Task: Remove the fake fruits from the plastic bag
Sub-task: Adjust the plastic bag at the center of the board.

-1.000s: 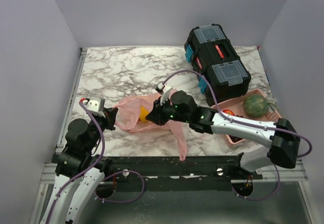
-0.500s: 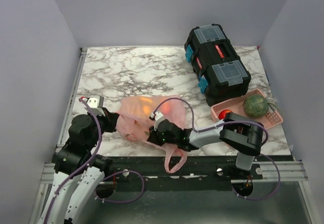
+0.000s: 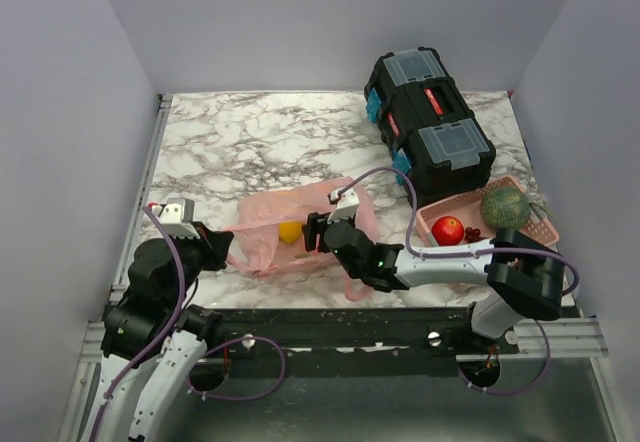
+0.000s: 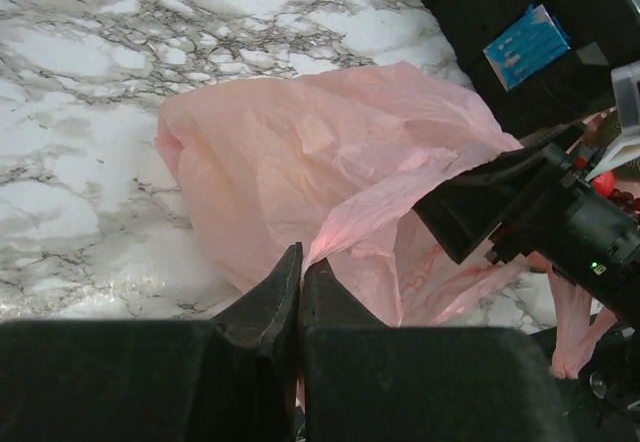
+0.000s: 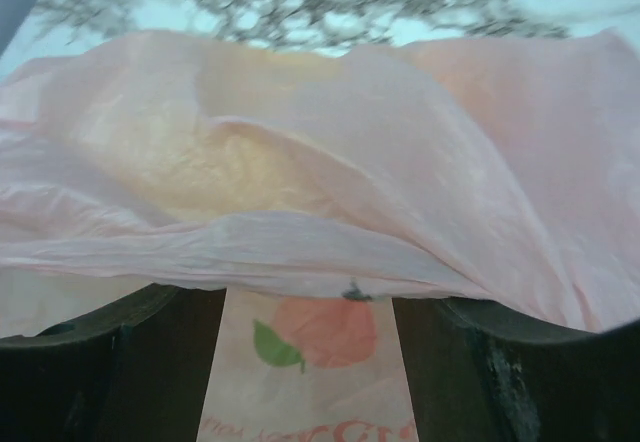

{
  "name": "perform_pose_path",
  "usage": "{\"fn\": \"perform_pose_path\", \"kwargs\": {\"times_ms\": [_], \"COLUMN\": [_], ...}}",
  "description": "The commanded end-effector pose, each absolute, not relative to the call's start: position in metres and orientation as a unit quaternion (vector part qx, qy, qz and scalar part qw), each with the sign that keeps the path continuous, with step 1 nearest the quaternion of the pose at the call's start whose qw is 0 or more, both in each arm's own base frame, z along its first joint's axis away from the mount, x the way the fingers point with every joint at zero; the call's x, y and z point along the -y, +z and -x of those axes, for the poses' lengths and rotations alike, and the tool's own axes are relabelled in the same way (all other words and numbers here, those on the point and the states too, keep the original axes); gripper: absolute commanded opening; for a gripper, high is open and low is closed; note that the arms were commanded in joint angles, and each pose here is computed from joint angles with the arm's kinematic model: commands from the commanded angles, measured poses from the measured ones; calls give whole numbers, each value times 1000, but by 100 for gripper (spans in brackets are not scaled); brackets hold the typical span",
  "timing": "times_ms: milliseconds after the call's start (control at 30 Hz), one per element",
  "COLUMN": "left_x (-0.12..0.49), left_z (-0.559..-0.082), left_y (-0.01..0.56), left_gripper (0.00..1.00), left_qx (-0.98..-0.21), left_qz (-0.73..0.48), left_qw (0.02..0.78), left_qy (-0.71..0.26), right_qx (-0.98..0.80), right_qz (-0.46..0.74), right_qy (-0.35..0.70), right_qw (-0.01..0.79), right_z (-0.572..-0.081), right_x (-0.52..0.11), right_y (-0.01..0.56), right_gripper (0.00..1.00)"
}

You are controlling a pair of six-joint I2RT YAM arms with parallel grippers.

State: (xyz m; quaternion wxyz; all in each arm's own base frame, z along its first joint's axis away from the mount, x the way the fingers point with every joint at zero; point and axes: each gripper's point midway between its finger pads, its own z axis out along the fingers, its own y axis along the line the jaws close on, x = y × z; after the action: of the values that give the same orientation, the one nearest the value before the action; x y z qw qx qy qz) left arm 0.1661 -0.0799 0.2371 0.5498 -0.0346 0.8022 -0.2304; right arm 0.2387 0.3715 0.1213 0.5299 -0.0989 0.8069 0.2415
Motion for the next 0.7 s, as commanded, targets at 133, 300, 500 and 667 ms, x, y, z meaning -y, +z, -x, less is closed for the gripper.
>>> {"fn": "perform_pose_path", "kwargs": {"times_ms": [133, 300, 500, 667], "left_x": [87, 90, 94, 98], "left_z": [-164, -165, -167, -169], "left_y": [238, 236, 232, 230], "left_gripper": [0, 0, 0, 0], "left_qx": [-796, -799, -806, -810], "left_qz": [23, 17, 9, 3], "left_qw": [551, 545, 535, 527], "left_qy": [-249, -253, -255, -258], "right_qx": [-781, -790, -759, -692], "right_qz": [-3, 3, 7, 28], "right_qy": [48, 29, 39, 128], "right_qw": [623, 612, 650, 710], "right_z": [-278, -273, -277, -296], "right_x": [-299, -287, -271, -287], "right_y": [141, 128, 161, 212], "right_gripper": [77, 100, 100, 100]}}
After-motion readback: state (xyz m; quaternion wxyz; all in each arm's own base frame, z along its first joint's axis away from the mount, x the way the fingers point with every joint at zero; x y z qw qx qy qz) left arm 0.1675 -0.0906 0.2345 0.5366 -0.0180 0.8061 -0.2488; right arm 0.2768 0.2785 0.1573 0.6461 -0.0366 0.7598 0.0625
